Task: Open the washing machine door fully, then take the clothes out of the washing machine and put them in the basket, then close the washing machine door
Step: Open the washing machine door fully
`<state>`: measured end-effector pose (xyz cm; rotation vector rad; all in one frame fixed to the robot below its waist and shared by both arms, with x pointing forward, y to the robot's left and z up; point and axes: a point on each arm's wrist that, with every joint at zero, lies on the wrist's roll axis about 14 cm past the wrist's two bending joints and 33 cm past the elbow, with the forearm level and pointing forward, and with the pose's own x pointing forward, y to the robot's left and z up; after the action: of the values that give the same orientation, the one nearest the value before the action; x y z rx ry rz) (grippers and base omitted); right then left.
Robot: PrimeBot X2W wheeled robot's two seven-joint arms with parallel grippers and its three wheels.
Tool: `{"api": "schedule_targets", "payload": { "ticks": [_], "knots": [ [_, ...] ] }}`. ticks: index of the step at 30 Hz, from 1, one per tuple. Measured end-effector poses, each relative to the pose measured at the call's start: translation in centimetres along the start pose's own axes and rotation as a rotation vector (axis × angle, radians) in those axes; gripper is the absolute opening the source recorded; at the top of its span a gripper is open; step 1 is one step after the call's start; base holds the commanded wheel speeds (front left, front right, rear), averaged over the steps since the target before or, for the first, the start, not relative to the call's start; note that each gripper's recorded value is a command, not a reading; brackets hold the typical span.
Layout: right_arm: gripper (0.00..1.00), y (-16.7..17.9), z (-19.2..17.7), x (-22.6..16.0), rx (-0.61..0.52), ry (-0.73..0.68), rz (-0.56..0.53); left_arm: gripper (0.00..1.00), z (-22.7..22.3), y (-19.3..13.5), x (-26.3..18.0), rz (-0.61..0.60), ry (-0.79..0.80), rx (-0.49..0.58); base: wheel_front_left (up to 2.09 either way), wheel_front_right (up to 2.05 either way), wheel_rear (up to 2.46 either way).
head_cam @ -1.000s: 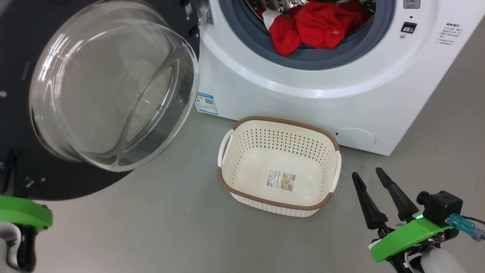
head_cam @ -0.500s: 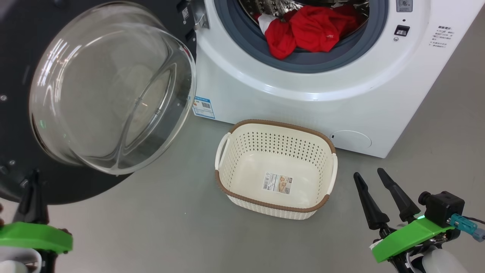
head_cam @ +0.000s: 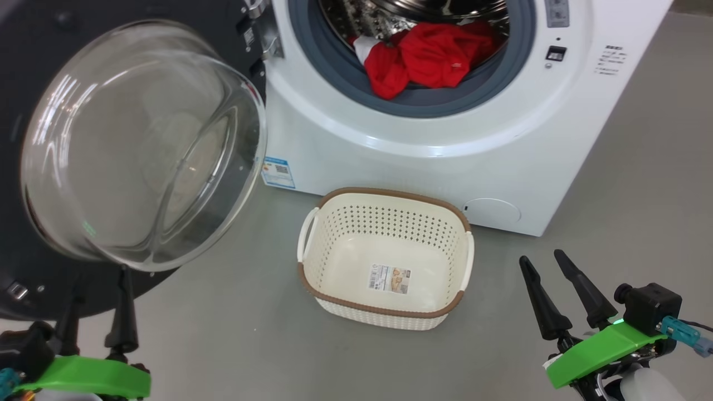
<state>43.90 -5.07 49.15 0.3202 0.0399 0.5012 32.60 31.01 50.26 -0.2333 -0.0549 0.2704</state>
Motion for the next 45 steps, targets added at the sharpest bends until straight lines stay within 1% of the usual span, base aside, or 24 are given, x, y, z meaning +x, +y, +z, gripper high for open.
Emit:
{"api": "schedule_targets", "payload": {
  "ticks": [4, 10, 14, 16, 27, 29, 38, 45],
  "knots": [
    [1.00, -0.6, 0.3, -1.1, -0.008, -0.005, -0.026, 1.00, 0.1, -1.9, 0.1, -0.042, -0.011, -0.009, 0.00, 0.00, 0.00],
    [1.00, -1.3, 1.2, -2.4, -0.020, -0.022, -0.057, 1.00, -0.1, -3.8, 0.1, -0.086, -0.013, -0.010, 0.00, 0.00, 0.00],
    [1.00, -2.1, 1.6, -4.3, -0.029, -0.031, -0.096, 1.00, -0.1, -6.0, -0.1, -0.141, -0.021, -0.027, 0.00, 0.00, 0.00],
    [1.00, -2.3, 1.7, -4.7, -0.031, -0.034, -0.104, 1.00, -0.2, -6.5, -0.1, -0.152, -0.020, -0.033, 0.00, 0.00, 0.00],
    [1.00, -4.8, 4.5, -8.0, -0.085, -0.102, -0.197, 1.00, -1.5, -10.7, 0.1, -0.258, 0.011, -0.050, 0.00, 0.00, 0.00],
    [1.00, -5.5, 5.0, -8.9, -0.114, -0.110, -0.220, 1.00, -2.3, -11.6, 0.0, -0.271, 0.034, -0.066, 0.00, 0.00, 0.00],
    [1.00, -6.9, 6.0, -11.2, -0.135, -0.136, -0.282, 1.00, -2.6, -13.8, 0.4, -0.323, 0.041, -0.100, 0.00, 0.00, 0.00],
    [1.00, -7.3, 6.0, -11.7, -0.135, -0.136, -0.298, 1.00, -2.8, -14.2, 0.5, -0.341, 0.042, -0.087, 0.00, 0.00, 0.00]
  ]
}}
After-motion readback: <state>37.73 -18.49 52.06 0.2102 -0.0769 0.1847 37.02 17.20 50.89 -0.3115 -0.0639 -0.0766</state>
